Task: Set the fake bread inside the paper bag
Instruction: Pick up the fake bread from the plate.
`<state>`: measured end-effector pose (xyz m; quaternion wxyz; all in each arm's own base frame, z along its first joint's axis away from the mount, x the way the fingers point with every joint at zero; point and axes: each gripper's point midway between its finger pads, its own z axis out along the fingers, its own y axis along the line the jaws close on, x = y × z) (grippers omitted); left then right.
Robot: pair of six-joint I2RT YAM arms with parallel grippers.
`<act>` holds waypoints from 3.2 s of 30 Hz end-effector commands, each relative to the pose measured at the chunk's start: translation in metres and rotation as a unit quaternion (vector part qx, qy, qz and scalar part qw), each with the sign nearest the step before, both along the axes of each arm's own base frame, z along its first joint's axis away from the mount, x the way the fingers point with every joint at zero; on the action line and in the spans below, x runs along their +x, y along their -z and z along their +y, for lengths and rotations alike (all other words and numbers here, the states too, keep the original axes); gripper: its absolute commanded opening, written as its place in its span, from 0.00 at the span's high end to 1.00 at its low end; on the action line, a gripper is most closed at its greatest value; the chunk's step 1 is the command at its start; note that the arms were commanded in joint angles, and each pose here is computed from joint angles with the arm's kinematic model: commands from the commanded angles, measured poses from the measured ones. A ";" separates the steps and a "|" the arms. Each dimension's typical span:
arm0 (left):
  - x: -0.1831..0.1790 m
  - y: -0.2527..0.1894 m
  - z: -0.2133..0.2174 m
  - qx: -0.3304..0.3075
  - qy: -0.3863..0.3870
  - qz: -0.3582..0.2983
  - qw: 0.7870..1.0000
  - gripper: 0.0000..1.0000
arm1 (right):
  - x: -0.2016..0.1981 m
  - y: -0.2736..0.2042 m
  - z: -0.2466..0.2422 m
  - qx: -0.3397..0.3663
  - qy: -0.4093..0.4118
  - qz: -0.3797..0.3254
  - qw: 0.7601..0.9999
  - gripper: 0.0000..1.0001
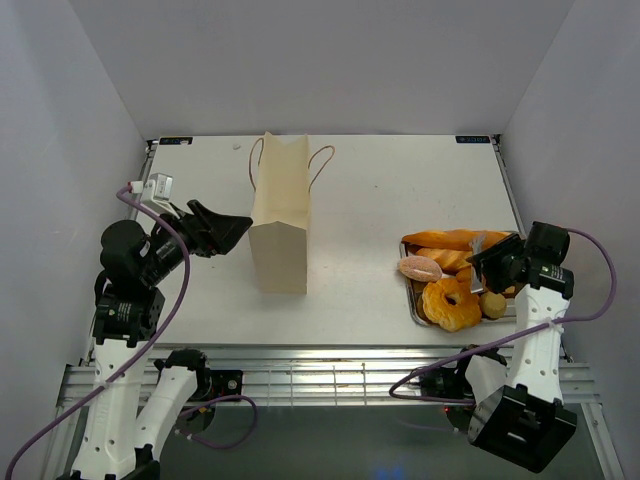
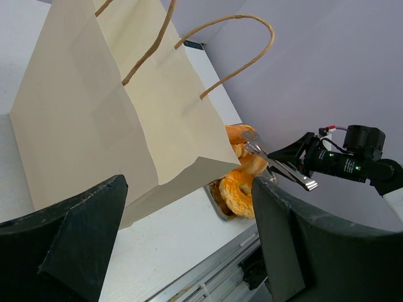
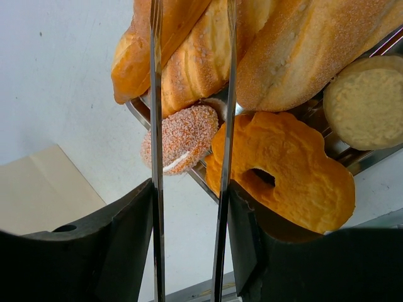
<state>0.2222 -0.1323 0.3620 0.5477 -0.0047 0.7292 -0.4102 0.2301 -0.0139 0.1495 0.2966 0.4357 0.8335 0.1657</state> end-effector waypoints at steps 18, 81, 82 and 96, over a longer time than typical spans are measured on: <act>-0.003 -0.001 -0.003 -0.006 0.010 -0.008 1.000 0.10 | 0.018 -0.005 0.001 0.046 -0.003 -0.039 0.998 0.47; -0.002 0.001 -0.002 -0.004 0.007 -0.006 1.000 0.10 | 0.026 -0.015 0.002 0.084 0.030 -0.081 0.993 0.89; -0.002 0.001 -0.002 -0.004 0.007 -0.006 1.000 0.10 | 0.026 -0.018 0.003 0.085 0.026 -0.082 0.993 0.89; -0.002 -0.011 -0.002 -0.007 0.009 -0.018 1.000 0.10 | 0.027 -0.012 0.018 0.154 0.023 -0.057 0.986 0.60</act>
